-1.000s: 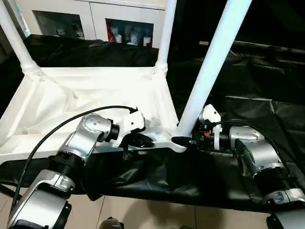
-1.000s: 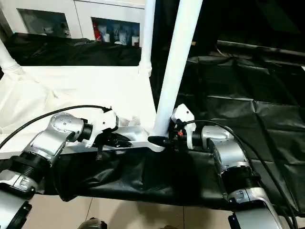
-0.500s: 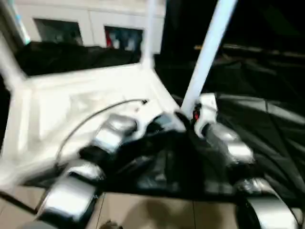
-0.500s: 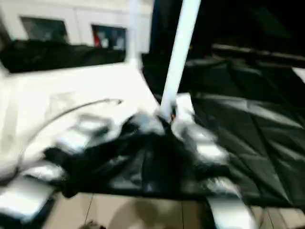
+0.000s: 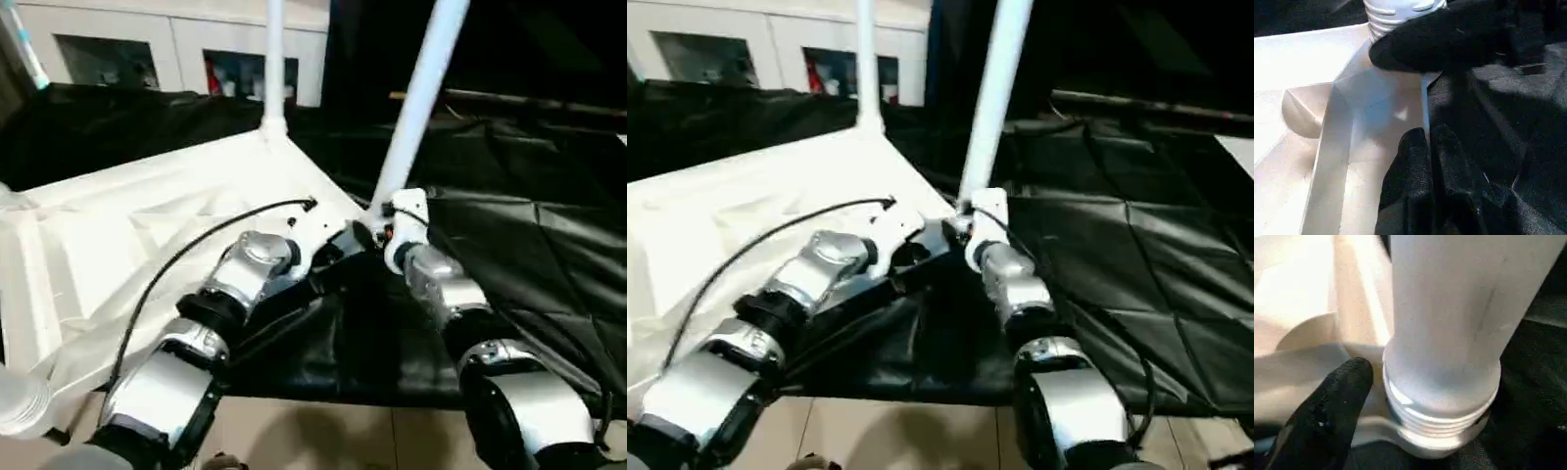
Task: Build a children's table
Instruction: Rotate leg to tighten
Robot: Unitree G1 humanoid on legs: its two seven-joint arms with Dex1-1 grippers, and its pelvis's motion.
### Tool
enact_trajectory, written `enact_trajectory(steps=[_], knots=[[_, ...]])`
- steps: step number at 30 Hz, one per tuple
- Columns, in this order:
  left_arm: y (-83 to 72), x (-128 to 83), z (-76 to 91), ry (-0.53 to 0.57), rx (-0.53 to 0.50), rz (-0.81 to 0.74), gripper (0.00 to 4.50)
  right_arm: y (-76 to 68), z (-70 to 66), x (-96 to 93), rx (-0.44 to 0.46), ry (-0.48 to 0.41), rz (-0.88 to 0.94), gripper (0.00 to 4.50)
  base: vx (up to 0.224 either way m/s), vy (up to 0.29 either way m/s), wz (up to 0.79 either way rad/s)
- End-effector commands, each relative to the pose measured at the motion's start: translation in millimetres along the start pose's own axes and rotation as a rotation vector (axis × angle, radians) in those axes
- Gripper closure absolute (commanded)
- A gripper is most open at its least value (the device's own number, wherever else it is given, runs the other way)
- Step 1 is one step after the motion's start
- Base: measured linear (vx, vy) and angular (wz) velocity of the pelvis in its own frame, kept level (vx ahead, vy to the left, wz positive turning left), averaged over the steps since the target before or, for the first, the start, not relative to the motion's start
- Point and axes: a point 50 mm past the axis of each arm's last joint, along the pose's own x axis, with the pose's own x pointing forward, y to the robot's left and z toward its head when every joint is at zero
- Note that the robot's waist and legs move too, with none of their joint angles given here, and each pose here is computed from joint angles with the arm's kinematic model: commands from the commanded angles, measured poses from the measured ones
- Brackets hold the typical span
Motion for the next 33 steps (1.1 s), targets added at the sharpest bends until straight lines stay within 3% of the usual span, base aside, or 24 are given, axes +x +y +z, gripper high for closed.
enact_trajectory(steps=[1,3,4,8,13,23,33], knots=[[-3.1,-2,-1.6,-0.016,0.032,-0.050,4.50,12.3,-2.7,-1.6,-0.067,0.009,0.177,0.68,0.000,0.000,0.00],[-1.5,-5,-4.0,-0.021,0.033,-0.075,4.50,7.2,-0.4,-6.0,-0.106,-0.003,0.233,0.68,0.000,0.000,0.00],[0.6,-13,-8.0,-0.032,0.052,-0.123,4.50,-1.4,4.5,-14.3,-0.168,-0.024,0.327,0.68,0.000,0.000,0.00],[-2.2,-24,-13.6,-0.067,0.088,-0.248,4.50,-11.3,12.7,-28.5,-0.205,-0.050,0.472,0.68,0.000,0.000,0.00],[-4.8,-39,-23.5,-0.046,0.117,-0.380,4.50,-19.1,12.3,-43.5,-0.289,-0.030,0.613,0.68,0.000,0.000,0.00],[-1.5,-53,-28.6,-0.048,0.123,-0.439,4.50,-18.0,11.0,-54.8,-0.310,0.002,0.756,0.68,0.000,0.000,0.00],[-3.4,-51,-25.5,-0.054,0.125,-0.440,4.50,-17.6,3.7,-58.3,-0.300,0.020,0.766,1.53,0.000,0.000,0.00]])
